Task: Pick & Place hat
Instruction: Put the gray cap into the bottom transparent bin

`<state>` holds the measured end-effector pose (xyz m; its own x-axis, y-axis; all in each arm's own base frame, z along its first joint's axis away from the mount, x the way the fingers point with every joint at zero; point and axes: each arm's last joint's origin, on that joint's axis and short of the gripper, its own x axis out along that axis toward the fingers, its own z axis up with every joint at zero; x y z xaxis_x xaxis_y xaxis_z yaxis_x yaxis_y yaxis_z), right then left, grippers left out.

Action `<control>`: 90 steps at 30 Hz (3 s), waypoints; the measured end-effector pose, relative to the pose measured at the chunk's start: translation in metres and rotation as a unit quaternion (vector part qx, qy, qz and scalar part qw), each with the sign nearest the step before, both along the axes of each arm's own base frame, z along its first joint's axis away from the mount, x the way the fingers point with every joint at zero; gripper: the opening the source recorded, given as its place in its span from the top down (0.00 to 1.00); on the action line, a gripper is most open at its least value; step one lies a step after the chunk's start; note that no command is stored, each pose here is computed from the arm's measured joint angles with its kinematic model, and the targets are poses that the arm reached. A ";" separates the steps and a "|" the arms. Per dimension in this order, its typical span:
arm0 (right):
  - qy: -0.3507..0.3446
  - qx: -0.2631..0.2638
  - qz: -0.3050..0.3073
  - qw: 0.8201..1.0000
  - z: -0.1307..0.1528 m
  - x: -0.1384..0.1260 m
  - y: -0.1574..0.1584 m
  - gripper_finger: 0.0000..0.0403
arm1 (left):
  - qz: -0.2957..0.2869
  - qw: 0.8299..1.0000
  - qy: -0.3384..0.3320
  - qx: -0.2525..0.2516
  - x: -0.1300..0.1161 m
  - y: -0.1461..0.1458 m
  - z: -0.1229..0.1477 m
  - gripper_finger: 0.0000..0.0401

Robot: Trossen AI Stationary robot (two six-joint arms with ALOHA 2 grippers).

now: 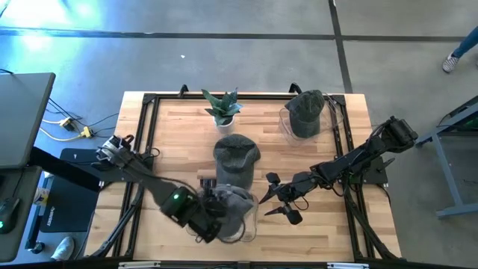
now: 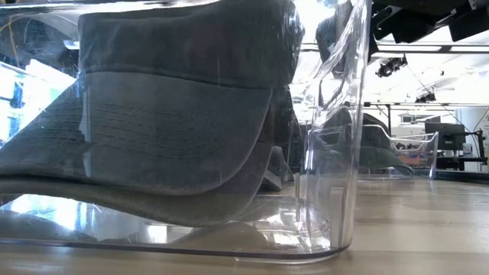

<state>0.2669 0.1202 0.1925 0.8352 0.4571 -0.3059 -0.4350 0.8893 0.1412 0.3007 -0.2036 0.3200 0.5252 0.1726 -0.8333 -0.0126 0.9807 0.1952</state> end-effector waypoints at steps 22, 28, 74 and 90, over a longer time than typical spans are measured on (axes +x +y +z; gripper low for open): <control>0.022 -0.033 0.001 0.999 0.003 0.036 0.008 0.61 | 0.092 0.994 -0.039 0.043 -0.044 -0.034 -0.064 0.99; 0.037 -0.011 -0.013 0.999 -0.002 0.039 -0.006 0.74 | 0.049 0.994 -0.102 0.014 -0.032 -0.046 -0.060 0.99; -0.016 -0.064 -0.069 0.995 0.012 0.043 -0.030 0.71 | 0.050 0.995 -0.063 0.054 -0.013 -0.047 -0.024 0.99; 0.021 0.068 0.005 0.997 0.027 0.089 -0.045 0.34 | 0.175 0.966 -0.083 0.171 -0.048 0.002 -0.003 0.99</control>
<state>0.3559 0.0748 0.2193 0.8189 0.5041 -0.2746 -0.4343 0.8569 0.2779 0.2523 -0.2021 0.3166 0.5068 0.6140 -0.6051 -0.3903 0.7893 0.4740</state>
